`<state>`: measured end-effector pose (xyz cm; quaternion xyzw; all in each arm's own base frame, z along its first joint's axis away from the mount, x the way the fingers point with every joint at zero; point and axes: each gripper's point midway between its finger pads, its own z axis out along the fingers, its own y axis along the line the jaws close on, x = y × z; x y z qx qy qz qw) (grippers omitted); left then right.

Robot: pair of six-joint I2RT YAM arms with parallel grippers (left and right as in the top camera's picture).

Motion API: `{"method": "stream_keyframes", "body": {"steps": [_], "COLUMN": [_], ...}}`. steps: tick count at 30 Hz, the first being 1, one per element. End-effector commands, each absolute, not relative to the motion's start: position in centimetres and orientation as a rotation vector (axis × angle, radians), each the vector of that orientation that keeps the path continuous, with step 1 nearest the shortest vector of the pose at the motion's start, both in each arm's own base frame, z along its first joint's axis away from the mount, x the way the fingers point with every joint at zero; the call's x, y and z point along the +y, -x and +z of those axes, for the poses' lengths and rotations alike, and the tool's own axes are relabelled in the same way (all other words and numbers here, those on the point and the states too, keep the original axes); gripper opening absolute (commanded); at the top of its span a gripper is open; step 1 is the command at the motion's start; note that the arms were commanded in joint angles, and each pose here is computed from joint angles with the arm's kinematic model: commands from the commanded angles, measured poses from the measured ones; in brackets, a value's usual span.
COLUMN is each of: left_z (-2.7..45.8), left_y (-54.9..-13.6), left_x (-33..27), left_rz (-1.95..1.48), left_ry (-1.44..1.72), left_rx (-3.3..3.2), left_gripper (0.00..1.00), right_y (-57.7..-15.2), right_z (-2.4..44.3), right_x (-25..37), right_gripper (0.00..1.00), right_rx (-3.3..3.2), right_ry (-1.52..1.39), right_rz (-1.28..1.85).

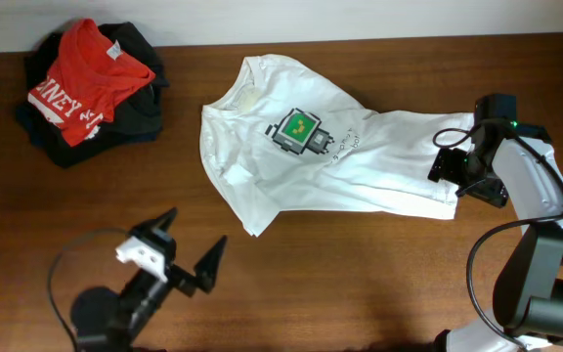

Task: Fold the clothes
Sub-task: 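Reach the left gripper to the shirt's left hem corner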

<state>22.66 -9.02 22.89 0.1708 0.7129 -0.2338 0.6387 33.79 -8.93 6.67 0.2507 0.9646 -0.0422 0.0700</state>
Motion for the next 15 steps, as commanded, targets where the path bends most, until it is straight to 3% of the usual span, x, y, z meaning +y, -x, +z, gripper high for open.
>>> {"method": "stream_keyframes", "body": {"steps": [1,6,12,15], "left_z": [27.8,30.0,32.2,29.0], "left_y": [-24.7,-27.5,-26.1,-29.9], "left_x": [-8.5,-9.9,-16.9,-14.7], "left_rz": [-0.466,-0.523,-1.002,-0.9], "left_ry": [-0.419,-0.478,-0.73,-0.32], "left_rx": [1.665,1.904,1.884,2.148], "left_gripper": [0.99,0.99,0.99,0.99], "right_y": [-33.7,-33.7,-33.7,-33.7], "right_z": [6.6,6.6,6.6,6.6], "right_x": [-9.1,-9.1,-9.1,-9.1], "right_gripper": [0.99,0.99,0.99,0.99], "right_rx": [2.903,2.903,2.903,2.903], "right_ry": [-0.758,-0.758,-0.757,-0.758], "right_rz": [-0.156,-0.156,-0.156,-0.156]}}
